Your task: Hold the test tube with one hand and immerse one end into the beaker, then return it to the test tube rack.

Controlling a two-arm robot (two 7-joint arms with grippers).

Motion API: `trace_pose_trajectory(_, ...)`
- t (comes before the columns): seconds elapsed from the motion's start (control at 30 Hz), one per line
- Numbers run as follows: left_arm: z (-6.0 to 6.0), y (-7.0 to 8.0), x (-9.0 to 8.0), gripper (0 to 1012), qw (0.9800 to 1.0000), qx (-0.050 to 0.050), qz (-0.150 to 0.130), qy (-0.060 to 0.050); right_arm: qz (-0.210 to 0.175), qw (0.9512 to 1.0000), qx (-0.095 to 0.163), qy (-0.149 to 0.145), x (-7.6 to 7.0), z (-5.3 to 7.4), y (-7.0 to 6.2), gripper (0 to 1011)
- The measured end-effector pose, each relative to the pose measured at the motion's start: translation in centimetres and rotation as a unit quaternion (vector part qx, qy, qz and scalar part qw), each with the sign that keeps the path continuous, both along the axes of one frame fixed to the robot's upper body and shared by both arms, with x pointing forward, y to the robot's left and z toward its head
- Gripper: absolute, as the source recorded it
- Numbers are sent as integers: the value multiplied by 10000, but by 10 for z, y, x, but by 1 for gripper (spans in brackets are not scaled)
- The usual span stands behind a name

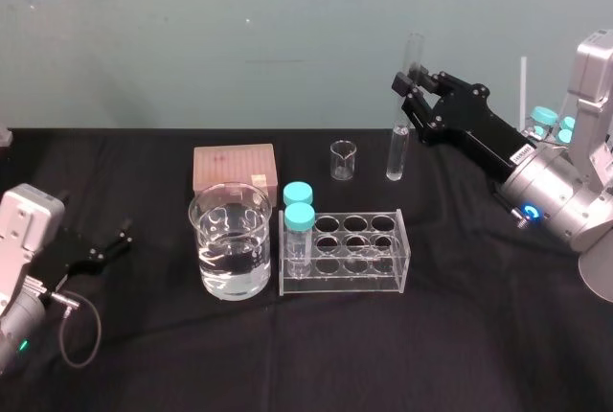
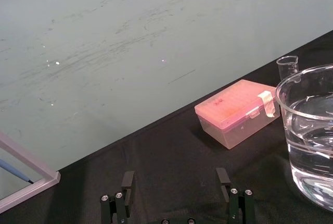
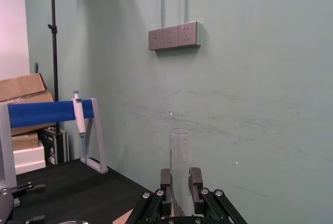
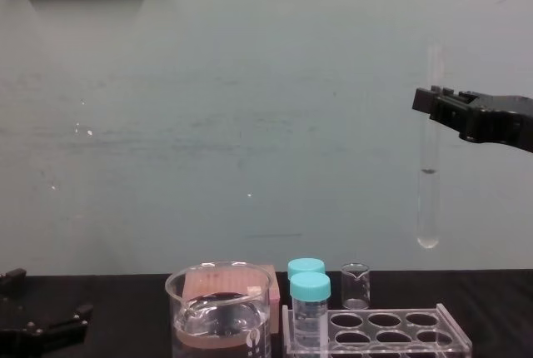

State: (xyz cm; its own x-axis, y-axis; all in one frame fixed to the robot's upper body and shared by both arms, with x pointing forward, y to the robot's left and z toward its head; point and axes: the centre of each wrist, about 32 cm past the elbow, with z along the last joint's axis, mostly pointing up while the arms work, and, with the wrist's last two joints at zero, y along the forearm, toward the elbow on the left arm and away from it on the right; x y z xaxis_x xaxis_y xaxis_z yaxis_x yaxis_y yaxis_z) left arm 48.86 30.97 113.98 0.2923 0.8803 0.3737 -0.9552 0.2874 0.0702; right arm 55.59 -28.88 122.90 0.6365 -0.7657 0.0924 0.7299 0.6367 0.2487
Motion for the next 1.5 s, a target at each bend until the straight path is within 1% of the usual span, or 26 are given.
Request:
trace_pose_trajectory(0.17,0,0,0,1000,10000,0,0,0,58,10000,-21,-36,3,2,2,224)
trace_pose_trajectory(0.27,0,0,0,1000,10000,0,0,0,168,9998,-49,-95,7,5,6,224)
trace_pose_trajectory(0.4,0,0,0,1000,10000,0,0,0,395,9988,-83,-265,16,12,16,224)
trace_pose_trajectory(0.5,0,0,0,1000,10000,0,0,0,624,9971,-86,-418,24,19,27,224)
trace_pose_trajectory(0.6,0,0,0,1000,10000,0,0,0,1006,9932,-56,-591,34,26,46,223)
trace_pose_trajectory(0.63,0,0,0,1000,10000,0,0,0,1006,9932,-56,-591,34,26,46,223)
trace_pose_trajectory(0.67,0,0,0,1000,10000,0,0,0,1169,9912,-39,-627,37,27,54,224)
trace_pose_trajectory(0.73,0,0,0,1000,10000,0,0,0,1334,9890,-18,-646,40,28,62,224)
trace_pose_trajectory(0.77,0,0,0,1000,10000,0,0,0,1483,9868,-2,-646,42,28,69,224)
trace_pose_trajectory(0.8,0,0,0,1000,10000,0,0,0,1554,9858,5,-644,43,28,72,224)
trace_pose_trajectory(0.83,0,0,0,1000,10000,0,0,0,1690,9836,31,-634,45,27,78,224)
trace_pose_trajectory(0.87,0,0,0,1000,10000,0,0,0,1690,9836,31,-634,45,27,78,224)
trace_pose_trajectory(0.9,0,0,0,1000,10000,0,0,0,1813,9815,55,-614,46,26,84,224)
trace_pose_trajectory(1.07,0,0,0,1000,10000,0,0,0,2120,9759,103,-506,49,20,97,224)
trace_pose_trajectory(1.2,0,0,0,1000,10000,0,0,0,2251,9735,95,-380,51,14,103,224)
trace_pose_trajectory(1.27,0,0,0,1000,10000,0,0,0,2273,9732,87,-334,53,11,104,224)
trace_pose_trajectory(1.5,0,0,0,1000,10000,0,0,0,2353,9719,44,-37,60,-4,110,224)
